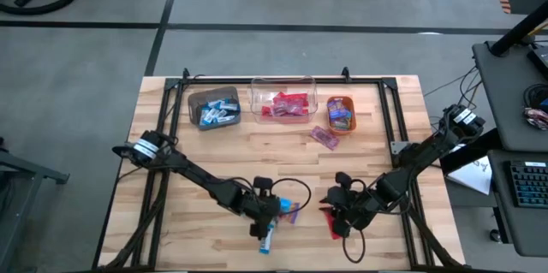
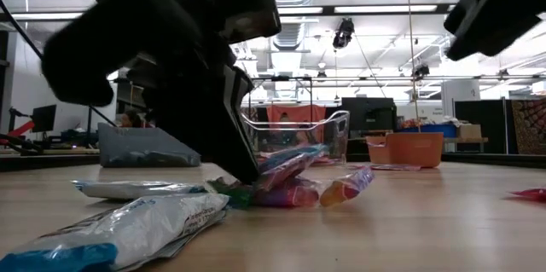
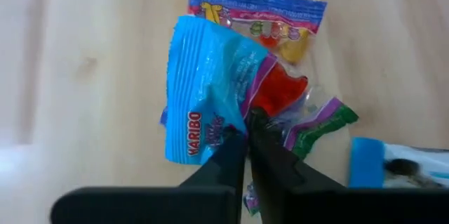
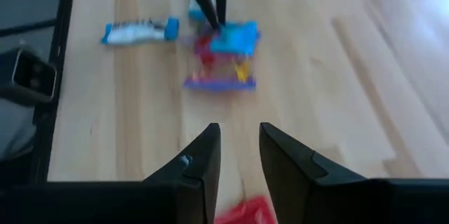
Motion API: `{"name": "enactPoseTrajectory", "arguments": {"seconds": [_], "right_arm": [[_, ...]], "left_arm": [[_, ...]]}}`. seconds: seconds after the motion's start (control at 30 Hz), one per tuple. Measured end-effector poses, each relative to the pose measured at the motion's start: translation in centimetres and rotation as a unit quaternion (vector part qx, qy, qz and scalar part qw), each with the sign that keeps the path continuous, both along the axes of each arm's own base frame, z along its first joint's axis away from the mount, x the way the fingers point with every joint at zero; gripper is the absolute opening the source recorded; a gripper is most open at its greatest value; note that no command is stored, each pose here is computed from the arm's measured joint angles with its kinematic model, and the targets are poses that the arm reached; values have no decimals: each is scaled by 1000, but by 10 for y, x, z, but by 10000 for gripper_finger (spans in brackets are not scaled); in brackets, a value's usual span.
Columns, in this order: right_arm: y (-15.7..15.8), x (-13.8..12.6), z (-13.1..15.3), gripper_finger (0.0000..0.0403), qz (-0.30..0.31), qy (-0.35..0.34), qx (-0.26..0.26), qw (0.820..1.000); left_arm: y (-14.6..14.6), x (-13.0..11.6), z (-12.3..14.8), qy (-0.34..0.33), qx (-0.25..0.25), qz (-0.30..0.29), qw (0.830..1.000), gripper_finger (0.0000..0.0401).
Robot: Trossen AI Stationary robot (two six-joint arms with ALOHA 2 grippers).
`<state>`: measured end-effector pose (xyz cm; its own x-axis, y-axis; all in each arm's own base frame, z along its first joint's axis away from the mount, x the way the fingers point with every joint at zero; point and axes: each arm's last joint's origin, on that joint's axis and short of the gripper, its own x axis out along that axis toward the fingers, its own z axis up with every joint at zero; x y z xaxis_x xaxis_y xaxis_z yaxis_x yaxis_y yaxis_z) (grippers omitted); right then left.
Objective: Sort candy
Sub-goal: Put the blue gummy into the orange bin
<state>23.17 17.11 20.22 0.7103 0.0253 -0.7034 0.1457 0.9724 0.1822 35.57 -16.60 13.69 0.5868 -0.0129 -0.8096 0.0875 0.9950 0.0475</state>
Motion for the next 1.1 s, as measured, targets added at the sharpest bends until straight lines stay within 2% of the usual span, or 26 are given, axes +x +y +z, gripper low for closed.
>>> {"name": "enactPoseTrajectory", "arguments": {"seconds": [0.17, 0.27, 0.43, 0.63, 0.77, 0.9, 1.0, 1.1], "right_arm": [[0, 6, 1, 87, -54, -55, -27, 997], [0, 13, -3, 96, -102, -81, -14, 991], [0, 32, -16, 151, -155, -115, 28, 981], [-18, 52, -40, 220, -268, -119, 67, 954], [-25, 62, -53, 245, -280, -109, 76, 951], [-28, 69, -57, 250, -274, -116, 78, 952], [-28, 72, -57, 236, -262, -126, 71, 954], [-28, 74, -54, 203, -252, -136, 67, 956]], "left_arm": [[2, 1, 10, -26, 28, 7, 999, 1], [3, 2, 12, -42, 44, 21, 998, 0], [4, 6, 16, -84, 74, 55, 992, 0], [6, 8, 19, -116, 113, 94, 982, 0], [7, 8, 20, -123, 120, 105, 980, 0], [7, 9, 21, -129, 117, 110, 979, 0], [7, 10, 21, -133, 117, 112, 978, 0], [7, 10, 21, -135, 117, 113, 977, 0]]}}
